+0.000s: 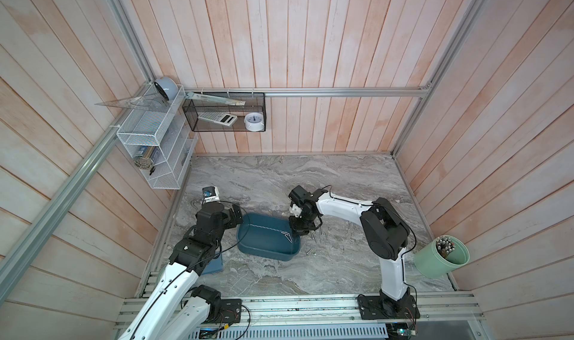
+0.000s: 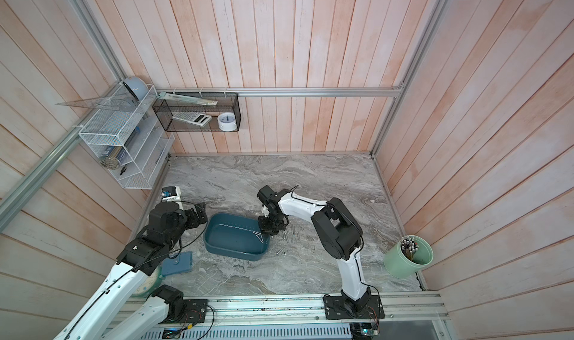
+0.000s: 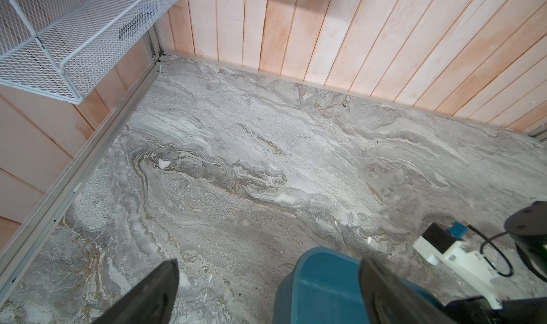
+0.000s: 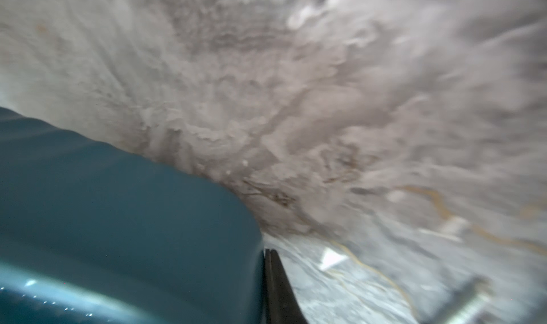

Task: Take out the screws from the storage box
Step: Adjust the storage box at the center of the board.

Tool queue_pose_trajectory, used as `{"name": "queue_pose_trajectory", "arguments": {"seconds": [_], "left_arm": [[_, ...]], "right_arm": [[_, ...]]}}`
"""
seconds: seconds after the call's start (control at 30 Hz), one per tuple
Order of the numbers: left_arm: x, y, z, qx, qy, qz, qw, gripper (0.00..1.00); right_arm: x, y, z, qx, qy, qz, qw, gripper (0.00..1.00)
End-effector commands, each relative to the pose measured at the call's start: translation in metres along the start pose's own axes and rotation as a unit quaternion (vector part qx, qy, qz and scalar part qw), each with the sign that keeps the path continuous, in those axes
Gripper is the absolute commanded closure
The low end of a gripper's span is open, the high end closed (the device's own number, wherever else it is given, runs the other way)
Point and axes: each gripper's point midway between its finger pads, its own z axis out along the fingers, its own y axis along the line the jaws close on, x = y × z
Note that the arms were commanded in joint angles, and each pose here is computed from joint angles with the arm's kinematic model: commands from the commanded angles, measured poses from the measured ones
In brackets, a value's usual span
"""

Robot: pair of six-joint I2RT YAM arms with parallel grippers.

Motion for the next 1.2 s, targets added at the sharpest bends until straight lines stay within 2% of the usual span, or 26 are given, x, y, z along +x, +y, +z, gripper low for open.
{"name": "queue_pose_trajectory", "arguments": {"seconds": [0.0, 0.23, 0.67, 0.9, 1.03, 1.17], "left_arm": [[0.002, -0.006, 0.004, 0.015, 0.006, 0.006, 1.000, 0.00], [0.008, -0.009, 0.008, 0.020, 0.022, 0.009, 1.000, 0.00], [0.011, -0.008, 0.011, 0.016, 0.029, 0.013, 0.999, 0.00], [0.012, -0.008, 0.012, 0.015, 0.034, 0.015, 0.999, 0.00], [0.013, -0.008, 0.012, 0.014, 0.035, 0.015, 0.999, 0.00], [0.013, -0.008, 0.013, 0.013, 0.036, 0.015, 0.999, 0.00]], "right_arm": [[-0.001, -0.010, -0.018, 0.072, -0.017, -0.034, 0.997, 1.00], [-0.017, -0.002, -0.024, 0.113, -0.034, -0.062, 0.991, 0.94], [-0.029, -0.003, -0.010, 0.161, -0.022, -0.085, 0.983, 0.87], [-0.032, 0.000, -0.011, 0.155, -0.027, -0.090, 0.983, 0.73], [-0.037, 0.007, -0.019, 0.141, -0.053, -0.093, 0.984, 0.63], [-0.042, 0.009, -0.036, 0.147, -0.081, -0.100, 0.981, 0.62]]}}
